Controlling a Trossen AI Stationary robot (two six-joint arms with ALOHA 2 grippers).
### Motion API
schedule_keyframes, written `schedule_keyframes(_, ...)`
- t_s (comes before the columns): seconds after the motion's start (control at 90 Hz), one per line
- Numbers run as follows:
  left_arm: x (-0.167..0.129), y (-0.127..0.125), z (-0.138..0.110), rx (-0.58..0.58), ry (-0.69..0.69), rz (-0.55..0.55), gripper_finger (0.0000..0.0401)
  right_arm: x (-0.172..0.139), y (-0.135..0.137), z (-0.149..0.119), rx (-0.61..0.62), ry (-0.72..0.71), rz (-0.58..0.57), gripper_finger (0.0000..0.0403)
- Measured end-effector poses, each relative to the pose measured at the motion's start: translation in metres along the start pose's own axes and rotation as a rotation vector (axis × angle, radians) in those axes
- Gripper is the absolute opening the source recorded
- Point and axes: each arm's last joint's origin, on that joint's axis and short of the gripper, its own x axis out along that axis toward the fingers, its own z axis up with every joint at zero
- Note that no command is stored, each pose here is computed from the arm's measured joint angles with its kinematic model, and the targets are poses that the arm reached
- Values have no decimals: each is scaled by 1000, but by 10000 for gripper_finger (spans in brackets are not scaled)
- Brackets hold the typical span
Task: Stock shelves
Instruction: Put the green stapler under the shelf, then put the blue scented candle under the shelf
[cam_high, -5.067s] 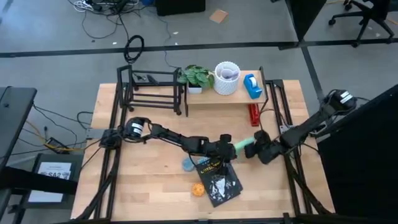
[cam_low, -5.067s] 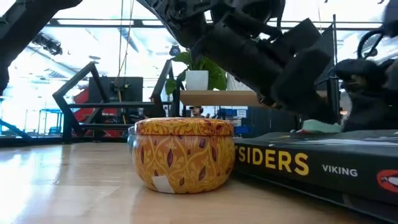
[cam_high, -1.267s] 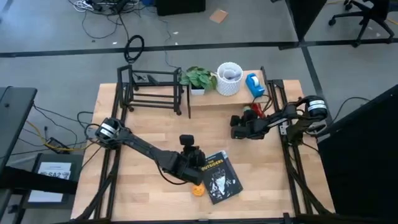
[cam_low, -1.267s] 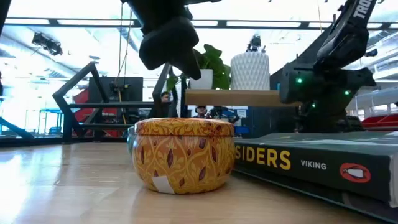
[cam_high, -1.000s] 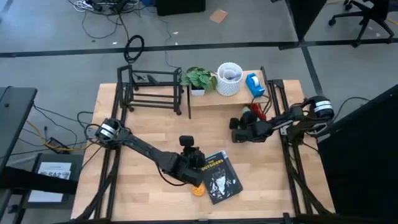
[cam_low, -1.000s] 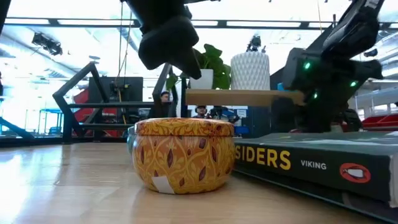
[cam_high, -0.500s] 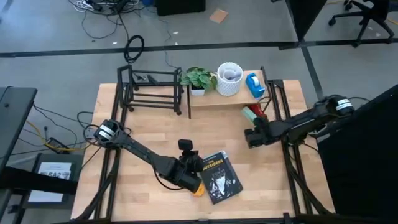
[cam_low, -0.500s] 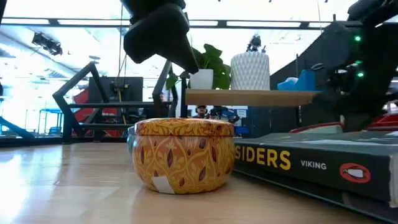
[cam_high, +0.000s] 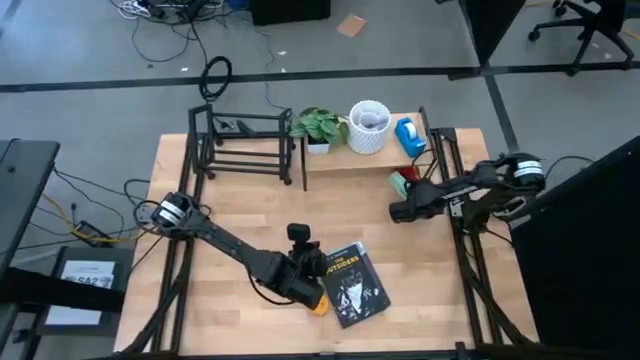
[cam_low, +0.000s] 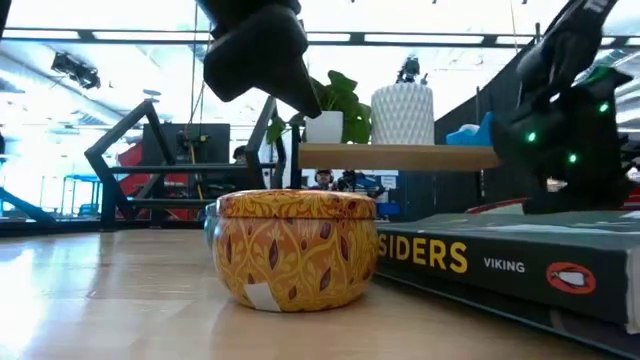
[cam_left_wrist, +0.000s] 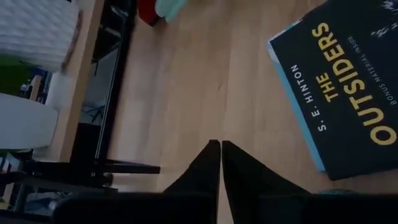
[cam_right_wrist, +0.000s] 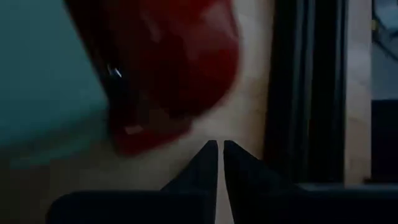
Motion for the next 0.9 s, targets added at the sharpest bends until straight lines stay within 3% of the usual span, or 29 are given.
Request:
schedule_keyframes(0.156, 0, 0, 0, 1, 0, 0, 0, 4, 10, 3, -87, -24, 44, 0)
schedule_keyframes(0.533, 0, 0, 0, 3, 1, 0, 0, -14, 16, 9, -31, -100, 189, 0)
schedule_keyframes(0.733, -1, 0, 0, 5, 0, 0, 0, -24, -1, 2, -34, -82, 168, 0)
schedule_keyframes(0.9, -9, -2, 0, 9, -30, 28, 0, -63, -18, -15, -63, -139, 312, 0)
